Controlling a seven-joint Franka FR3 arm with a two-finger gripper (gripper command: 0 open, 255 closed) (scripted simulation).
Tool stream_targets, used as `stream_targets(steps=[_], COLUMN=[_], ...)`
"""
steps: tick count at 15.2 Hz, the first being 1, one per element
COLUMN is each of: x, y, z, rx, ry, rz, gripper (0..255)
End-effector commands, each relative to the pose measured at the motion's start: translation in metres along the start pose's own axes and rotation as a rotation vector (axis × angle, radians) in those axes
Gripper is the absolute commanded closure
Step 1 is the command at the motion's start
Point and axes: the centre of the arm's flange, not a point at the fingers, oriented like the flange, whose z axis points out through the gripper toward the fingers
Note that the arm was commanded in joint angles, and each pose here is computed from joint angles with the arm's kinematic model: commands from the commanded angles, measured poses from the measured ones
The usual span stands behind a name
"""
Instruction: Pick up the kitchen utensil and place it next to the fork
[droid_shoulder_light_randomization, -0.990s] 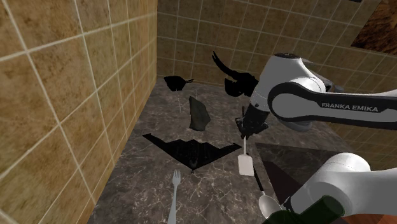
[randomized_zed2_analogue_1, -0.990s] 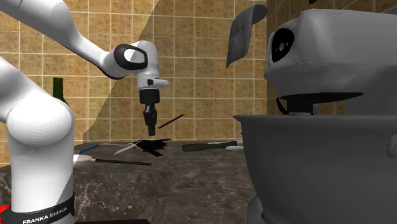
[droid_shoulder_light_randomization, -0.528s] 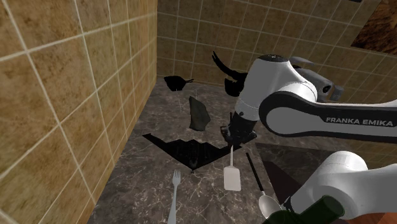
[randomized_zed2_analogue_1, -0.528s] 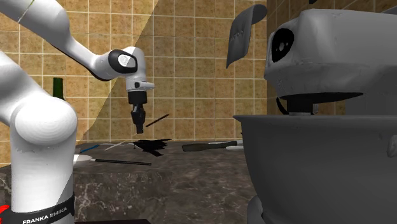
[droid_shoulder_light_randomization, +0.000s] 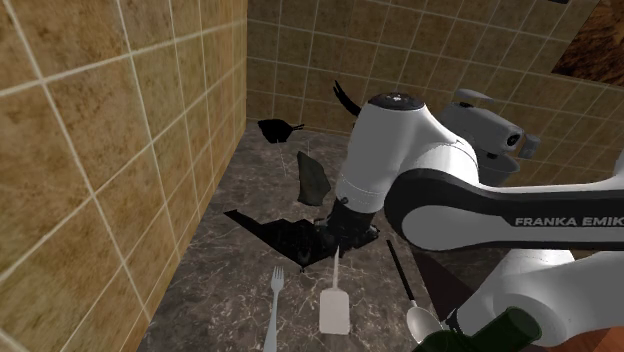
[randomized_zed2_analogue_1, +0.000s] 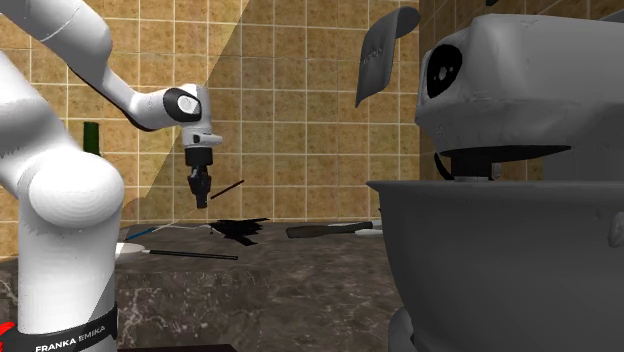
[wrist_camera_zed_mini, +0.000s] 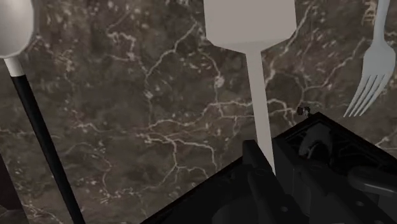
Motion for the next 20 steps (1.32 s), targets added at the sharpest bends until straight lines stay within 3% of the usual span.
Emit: stream_targets(steps=[1,20], x=[-0.02,-0.192], y=[-0.02,-0.201], z=[-0.003,-0.014], rx=[0.0,0.0], ry=[-0.001,-0.001], rz=[0.001,0.001], gripper=[255,255])
